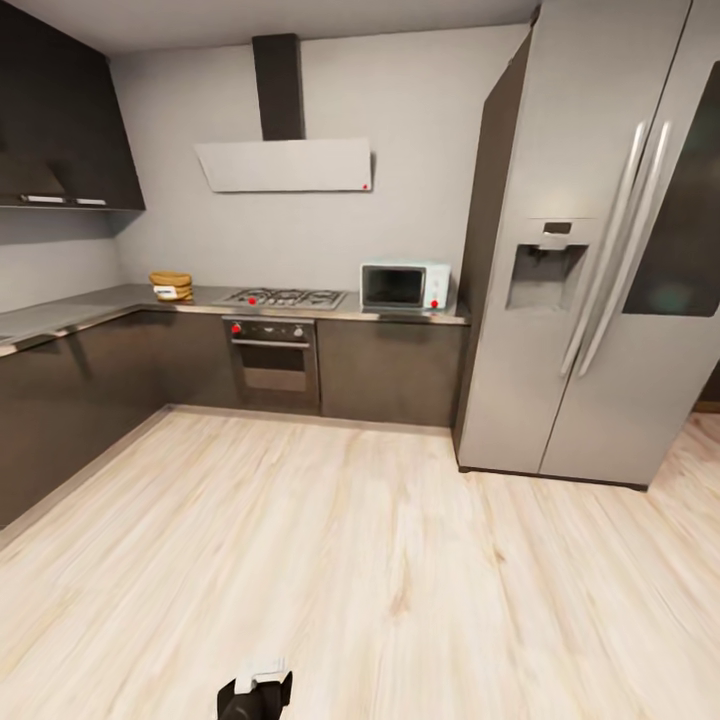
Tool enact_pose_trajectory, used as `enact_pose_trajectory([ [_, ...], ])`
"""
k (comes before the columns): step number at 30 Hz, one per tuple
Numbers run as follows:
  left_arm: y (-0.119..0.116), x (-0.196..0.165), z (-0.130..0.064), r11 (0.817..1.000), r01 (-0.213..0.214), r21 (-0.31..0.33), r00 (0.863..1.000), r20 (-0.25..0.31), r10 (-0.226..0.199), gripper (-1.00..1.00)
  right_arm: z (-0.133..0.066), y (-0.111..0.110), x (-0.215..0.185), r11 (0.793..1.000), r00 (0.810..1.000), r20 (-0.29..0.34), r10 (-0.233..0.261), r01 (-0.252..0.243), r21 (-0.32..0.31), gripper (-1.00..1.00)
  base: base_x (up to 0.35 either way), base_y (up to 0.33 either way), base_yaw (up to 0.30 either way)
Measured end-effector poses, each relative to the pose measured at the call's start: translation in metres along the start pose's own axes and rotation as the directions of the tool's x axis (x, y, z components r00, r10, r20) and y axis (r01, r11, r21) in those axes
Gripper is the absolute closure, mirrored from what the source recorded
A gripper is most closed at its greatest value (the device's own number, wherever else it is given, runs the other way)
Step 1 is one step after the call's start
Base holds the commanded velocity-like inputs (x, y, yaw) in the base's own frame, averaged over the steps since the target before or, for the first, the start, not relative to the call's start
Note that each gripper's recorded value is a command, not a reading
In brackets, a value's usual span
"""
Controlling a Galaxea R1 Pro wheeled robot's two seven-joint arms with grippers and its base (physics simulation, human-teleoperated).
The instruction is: In the kitchen, take the popcorn bag from the countertop, put it into the microwave, and heat it until the popcorn is cooked so the cooked popcorn ends up inside the bag.
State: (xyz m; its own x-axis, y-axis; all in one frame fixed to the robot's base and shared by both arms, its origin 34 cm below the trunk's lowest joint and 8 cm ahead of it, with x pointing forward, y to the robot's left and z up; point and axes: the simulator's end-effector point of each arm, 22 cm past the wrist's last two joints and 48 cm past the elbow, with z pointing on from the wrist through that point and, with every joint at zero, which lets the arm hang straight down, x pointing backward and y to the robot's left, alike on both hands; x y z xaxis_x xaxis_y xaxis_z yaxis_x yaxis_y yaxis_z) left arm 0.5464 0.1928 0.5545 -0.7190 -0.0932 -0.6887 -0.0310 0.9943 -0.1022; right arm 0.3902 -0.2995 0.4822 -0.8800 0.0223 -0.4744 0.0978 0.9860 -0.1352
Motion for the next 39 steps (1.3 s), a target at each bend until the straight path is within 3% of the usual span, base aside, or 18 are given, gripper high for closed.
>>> enact_pose_trajectory([
  [1, 0.000, 0.001, 0.000, 1.000, 0.001, 0.000, 1.000, -0.001, -0.001, -1.00, 0.001, 0.003, -0.059, 1.000, 0.993, 0.120, 0.015, -0.015, -0.005, -1.00, 0.347, -0.130, 0.000],
  [3, 0.000, 0.004, -0.001, 1.000, 0.001, 0.000, 1.000, -0.006, -0.001, -1.00, -0.001, 0.005, -0.093, 1.000, 0.982, 0.189, 0.028, -0.027, -0.011, -1.00, 0.347, -0.127, 0.000],
  [5, 0.000, 0.007, -0.002, 1.000, 0.001, 0.000, 1.000, -0.010, -0.001, -1.00, -0.012, 0.006, -0.153, 0.999, 0.949, 0.311, 0.045, -0.041, -0.020, -1.00, 0.347, -0.124, 0.000],
  [8, 0.000, 0.008, -0.002, 1.000, 0.001, 0.001, 1.000, -0.011, -0.001, -1.00, -0.032, 0.010, -0.220, 0.998, 0.897, 0.438, 0.065, -0.052, -0.040, -1.00, 0.347, -0.065, 0.000],
  [10, 0.001, 0.008, -0.002, 1.000, 0.001, -0.001, 1.000, -0.011, -0.001, -1.00, -0.039, 0.022, -0.237, 0.997, 0.881, 0.469, 0.070, -0.047, -0.060, -1.00, 0.347, -0.012, 0.000],
  [18, 0.005, 0.011, -0.003, 1.000, 0.007, -0.009, 1.000, -0.015, -0.007, -1.00, -0.042, 0.037, -0.237, 0.997, 0.878, 0.476, 0.051, -0.018, -0.074, -1.00, 0.347, -0.002, 0.000],
  [21, 0.009, 0.056, -0.013, 1.000, 0.011, -0.015, 0.995, -0.098, -0.012, -1.00, -0.042, 0.033, -0.238, 0.997, 0.877, 0.477, 0.064, -0.034, -0.071, -1.00, 0.347, 0.000, 0.000],
  [27, 0.014, 0.101, -0.029, 1.000, 0.012, -0.022, 0.986, -0.167, -0.015, -1.00, -0.043, 0.036, -0.237, 0.997, 0.877, 0.476, 0.062, -0.028, -0.076, -1.00, 0.347, 0.000, 0.000],
  [39, 0.015, 0.110, -0.032, 1.000, 0.012, -0.023, 0.984, -0.178, -0.016, -1.00, -0.044, 0.037, -0.236, 0.997, 0.876, 0.480, 0.049, -0.016, -0.073, -1.00, 0.347, 0.021, 0.000],
])
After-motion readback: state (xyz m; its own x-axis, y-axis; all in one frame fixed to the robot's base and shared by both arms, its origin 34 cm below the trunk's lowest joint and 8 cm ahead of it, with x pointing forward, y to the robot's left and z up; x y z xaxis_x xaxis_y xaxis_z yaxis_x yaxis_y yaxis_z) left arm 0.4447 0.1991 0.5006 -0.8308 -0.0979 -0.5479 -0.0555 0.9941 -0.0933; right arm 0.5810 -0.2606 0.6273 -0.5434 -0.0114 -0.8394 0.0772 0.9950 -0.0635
